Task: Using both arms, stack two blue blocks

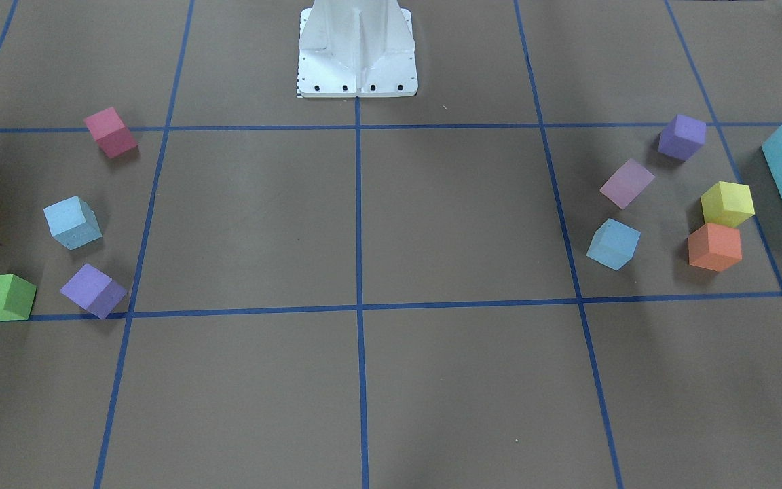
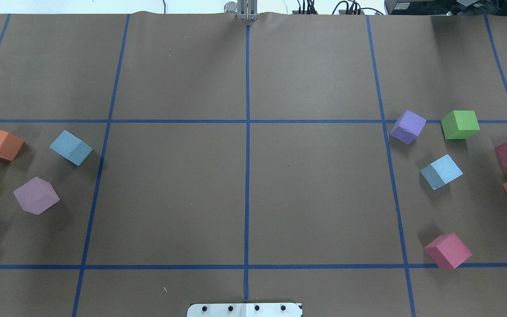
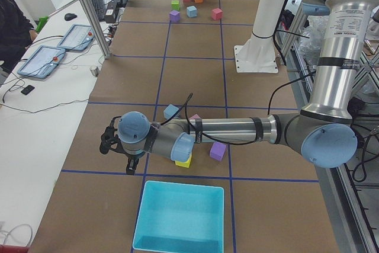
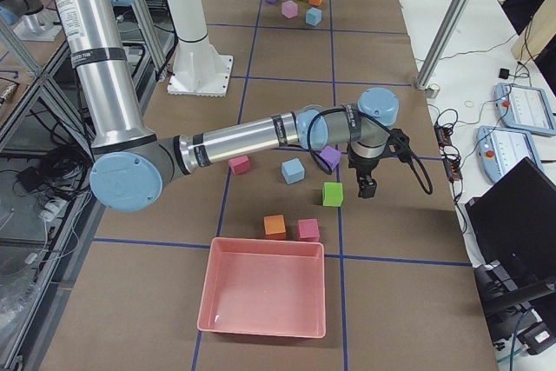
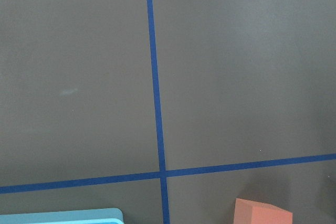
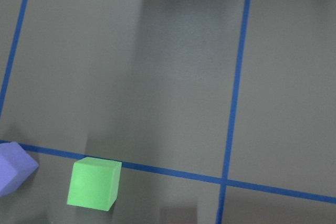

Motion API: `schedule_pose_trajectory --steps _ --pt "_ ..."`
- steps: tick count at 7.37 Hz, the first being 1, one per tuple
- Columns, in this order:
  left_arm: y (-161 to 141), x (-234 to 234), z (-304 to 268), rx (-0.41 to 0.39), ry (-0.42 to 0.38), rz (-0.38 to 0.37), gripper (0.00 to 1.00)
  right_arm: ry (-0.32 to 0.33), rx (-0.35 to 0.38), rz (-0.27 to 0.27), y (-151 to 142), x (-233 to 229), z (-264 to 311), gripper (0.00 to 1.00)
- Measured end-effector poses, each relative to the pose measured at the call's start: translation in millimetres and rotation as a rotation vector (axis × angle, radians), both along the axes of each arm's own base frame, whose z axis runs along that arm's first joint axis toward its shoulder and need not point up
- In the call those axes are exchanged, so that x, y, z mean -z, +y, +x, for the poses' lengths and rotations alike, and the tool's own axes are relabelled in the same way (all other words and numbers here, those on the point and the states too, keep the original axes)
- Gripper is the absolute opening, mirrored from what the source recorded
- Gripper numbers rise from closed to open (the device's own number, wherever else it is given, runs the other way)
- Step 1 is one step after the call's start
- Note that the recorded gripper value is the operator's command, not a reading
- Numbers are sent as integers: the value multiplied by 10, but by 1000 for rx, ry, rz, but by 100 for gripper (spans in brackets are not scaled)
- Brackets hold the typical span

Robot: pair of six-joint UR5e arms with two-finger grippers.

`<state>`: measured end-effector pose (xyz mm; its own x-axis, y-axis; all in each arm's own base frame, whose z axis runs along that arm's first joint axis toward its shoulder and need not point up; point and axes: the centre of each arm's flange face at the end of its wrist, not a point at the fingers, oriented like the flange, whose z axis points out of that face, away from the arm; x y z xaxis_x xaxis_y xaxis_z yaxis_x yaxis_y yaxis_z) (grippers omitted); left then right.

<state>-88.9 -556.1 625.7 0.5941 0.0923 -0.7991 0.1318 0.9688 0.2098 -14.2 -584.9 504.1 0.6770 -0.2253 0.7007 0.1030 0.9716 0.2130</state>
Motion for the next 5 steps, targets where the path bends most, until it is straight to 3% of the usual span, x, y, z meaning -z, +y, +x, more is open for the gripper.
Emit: schedule_pose_trajectory --steps 3,5 --pt "-2 2 0 0 1 0 98 -27 73 31 432 417 -768 100" --pt "1 -2 0 0 0 -1 98 -35 132 46 614 406 -1186 100"
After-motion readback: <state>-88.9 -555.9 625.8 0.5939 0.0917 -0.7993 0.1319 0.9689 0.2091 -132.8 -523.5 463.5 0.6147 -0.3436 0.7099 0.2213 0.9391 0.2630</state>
